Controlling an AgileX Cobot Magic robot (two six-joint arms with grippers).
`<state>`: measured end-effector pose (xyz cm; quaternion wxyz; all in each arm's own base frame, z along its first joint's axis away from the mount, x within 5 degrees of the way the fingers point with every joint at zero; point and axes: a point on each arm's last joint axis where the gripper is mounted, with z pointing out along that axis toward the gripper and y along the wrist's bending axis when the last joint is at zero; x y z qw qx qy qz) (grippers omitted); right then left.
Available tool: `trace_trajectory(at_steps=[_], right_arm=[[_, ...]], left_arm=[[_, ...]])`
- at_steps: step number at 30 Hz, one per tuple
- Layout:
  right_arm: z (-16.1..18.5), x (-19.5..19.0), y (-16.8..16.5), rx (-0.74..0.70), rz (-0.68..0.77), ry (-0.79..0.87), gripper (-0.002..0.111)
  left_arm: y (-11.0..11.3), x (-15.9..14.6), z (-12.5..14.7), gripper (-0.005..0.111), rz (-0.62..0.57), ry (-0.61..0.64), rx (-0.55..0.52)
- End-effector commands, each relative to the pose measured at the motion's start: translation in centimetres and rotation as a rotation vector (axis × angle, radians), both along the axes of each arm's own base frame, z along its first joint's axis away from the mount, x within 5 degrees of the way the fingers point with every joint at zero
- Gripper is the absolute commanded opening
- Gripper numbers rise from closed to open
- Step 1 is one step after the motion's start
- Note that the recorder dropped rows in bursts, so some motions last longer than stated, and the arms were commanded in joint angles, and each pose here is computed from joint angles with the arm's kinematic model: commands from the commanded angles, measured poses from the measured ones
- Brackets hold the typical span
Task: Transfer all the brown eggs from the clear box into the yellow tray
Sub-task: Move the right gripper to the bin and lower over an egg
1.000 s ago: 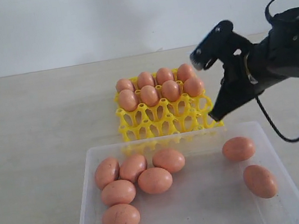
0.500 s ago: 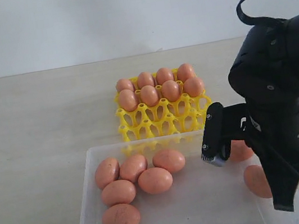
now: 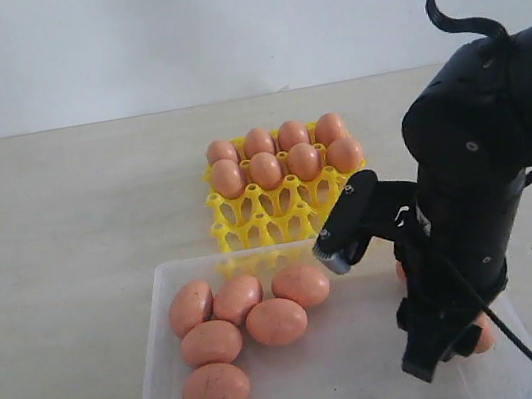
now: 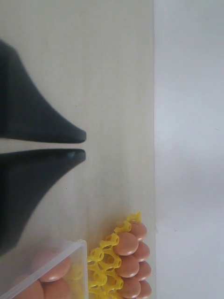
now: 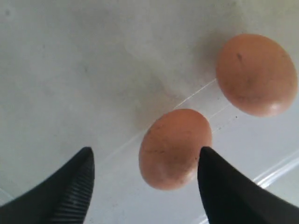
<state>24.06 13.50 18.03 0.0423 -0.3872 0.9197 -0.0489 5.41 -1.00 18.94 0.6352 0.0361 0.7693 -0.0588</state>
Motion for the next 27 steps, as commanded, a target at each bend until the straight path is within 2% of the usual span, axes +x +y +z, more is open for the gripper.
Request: trace_trajectory(at_steps=[1, 8, 13, 16, 18, 21, 27], right_arm=[[0.0, 0.0, 0.6, 0.084, -0.142, -0.012, 0.058], [0.6, 0.9, 3.3, 0.361, 0.056, -0.131, 0.058], [1.0, 0.6, 4.7, 0.388, 0.533, -0.211, 0.058], [1.2, 0.6, 5.5, 0.357, 0.734, -0.305, 0.058], [1.5, 1.1, 6.1, 0.330, 0.781, -0.407, 0.058], [1.2, 1.8, 6.6, 0.316, 0.759, -0.484, 0.058], [-1.8, 2.1, 7.1, 0.309, 0.732, -0.395, 0.058]], left_arm=[[0.0, 0.0, -0.1, 0.004, -0.009, 0.000, 0.001], [0.0, 0.0, -0.1, 0.004, -0.009, 0.000, 0.001], [0.0, 0.0, -0.1, 0.004, -0.009, 0.000, 0.001], [0.0, 0.0, -0.1, 0.004, -0.009, 0.000, 0.001], [0.0, 0.0, -0.1, 0.004, -0.009, 0.000, 0.001], [0.0, 0.0, -0.1, 0.004, -0.009, 0.000, 0.001], [0.0, 0.0, -0.1, 0.004, -0.009, 0.000, 0.001]])
